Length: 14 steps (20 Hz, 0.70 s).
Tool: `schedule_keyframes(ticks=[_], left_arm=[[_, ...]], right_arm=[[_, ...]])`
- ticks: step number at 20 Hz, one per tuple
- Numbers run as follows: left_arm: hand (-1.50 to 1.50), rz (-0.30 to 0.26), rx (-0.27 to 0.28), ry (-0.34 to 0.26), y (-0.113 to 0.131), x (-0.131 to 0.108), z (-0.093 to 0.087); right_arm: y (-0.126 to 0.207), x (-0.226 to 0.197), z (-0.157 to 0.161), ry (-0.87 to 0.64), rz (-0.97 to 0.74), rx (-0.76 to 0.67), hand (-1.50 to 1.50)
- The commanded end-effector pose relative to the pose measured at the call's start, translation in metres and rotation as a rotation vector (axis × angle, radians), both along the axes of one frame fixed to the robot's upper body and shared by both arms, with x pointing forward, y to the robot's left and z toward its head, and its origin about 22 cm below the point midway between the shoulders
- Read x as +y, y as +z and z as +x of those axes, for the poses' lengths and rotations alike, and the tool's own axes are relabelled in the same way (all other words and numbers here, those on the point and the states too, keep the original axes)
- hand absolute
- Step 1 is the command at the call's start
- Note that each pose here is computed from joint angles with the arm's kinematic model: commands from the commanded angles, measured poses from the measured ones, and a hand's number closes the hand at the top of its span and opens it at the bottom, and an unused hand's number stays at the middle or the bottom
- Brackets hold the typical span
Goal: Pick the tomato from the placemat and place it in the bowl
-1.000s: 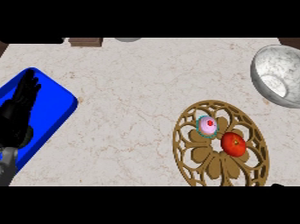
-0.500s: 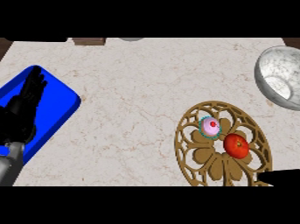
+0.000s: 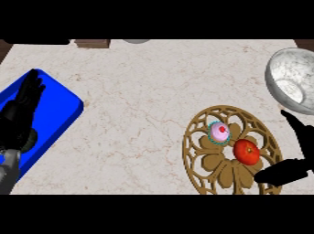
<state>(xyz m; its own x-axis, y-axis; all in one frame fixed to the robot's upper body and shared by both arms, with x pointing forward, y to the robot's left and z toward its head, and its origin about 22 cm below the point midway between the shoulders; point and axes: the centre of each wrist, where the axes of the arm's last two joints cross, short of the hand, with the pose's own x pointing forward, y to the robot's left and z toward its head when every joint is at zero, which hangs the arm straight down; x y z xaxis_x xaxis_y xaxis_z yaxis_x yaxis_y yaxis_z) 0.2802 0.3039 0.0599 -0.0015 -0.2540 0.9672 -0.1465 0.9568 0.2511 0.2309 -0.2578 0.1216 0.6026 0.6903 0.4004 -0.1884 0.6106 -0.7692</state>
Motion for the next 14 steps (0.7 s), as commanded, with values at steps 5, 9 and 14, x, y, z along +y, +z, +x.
schedule_keyframes(ticks=[5,9,14], left_arm=[[0.0,-0.001,-0.001,0.01,-0.005,0.01,-0.005],[0.0,0.009,0.004,0.002,-0.002,0.01,-0.012],[0.0,-0.003,-0.002,0.011,0.008,-0.017,-0.001]], right_arm=[[-0.006,0.022,0.014,-0.034,-0.154,0.187,-1.5],[-0.016,0.025,0.027,-0.03,-0.257,0.116,-1.5],[-0.045,0.036,0.037,-0.035,-0.226,0.166,-1.5]])
